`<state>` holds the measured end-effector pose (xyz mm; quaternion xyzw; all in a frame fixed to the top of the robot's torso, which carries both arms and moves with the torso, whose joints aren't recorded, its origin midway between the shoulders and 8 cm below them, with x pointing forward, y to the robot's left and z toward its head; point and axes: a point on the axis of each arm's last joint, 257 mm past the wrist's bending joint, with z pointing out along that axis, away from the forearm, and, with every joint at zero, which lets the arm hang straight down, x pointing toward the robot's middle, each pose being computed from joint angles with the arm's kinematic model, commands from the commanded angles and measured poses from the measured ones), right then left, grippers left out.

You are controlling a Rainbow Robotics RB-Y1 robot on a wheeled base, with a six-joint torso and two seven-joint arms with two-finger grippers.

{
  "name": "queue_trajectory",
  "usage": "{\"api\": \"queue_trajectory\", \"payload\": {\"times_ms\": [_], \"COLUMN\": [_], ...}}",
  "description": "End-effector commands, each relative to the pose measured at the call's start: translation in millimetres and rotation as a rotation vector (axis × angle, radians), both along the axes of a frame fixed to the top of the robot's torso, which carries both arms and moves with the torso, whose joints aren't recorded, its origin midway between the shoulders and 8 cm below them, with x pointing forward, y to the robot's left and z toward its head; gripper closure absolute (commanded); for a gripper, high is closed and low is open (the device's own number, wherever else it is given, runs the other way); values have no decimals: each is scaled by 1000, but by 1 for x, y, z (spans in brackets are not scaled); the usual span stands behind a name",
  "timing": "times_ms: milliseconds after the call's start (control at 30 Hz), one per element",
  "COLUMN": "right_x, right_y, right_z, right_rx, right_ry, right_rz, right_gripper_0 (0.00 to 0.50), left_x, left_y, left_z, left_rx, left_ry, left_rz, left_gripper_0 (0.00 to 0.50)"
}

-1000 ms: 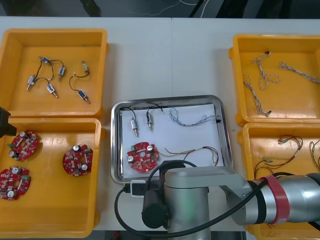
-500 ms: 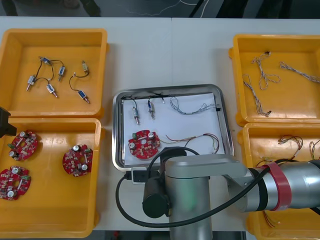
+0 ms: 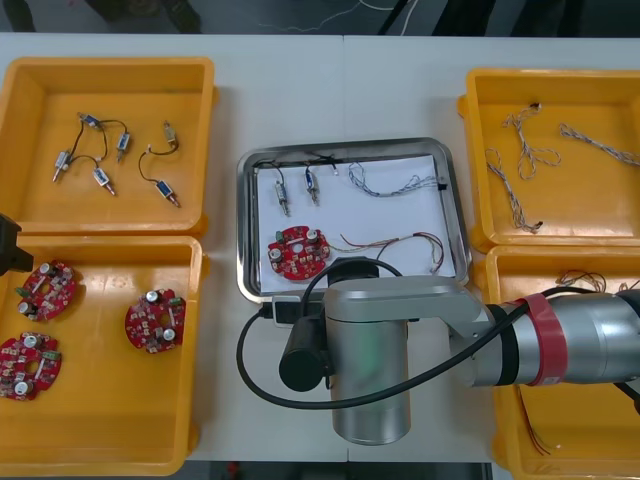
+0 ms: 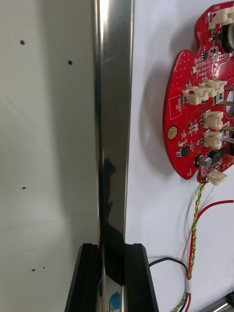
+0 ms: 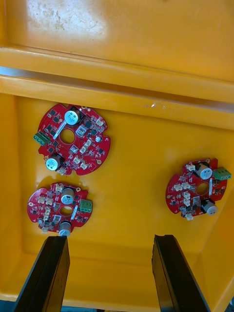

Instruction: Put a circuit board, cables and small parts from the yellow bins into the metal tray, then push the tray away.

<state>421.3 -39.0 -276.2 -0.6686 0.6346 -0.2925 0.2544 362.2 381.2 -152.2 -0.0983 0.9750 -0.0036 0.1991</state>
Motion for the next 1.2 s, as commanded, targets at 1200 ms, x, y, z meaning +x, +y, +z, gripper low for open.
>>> {"api": "queue_trajectory", "payload": {"times_ms": [1200], "right_x": [81], "right_y": [34], "right_z": [77], "right_rx": [37], "right_ry": [-165], "right_rz": [8], "right_gripper_0": [500], "left_x": [0], "left_y": [3], "left_z": [8], "left_rx": [36], "left_ry": [-29], "left_rz": [-62], "left_gripper_0": [0]}}
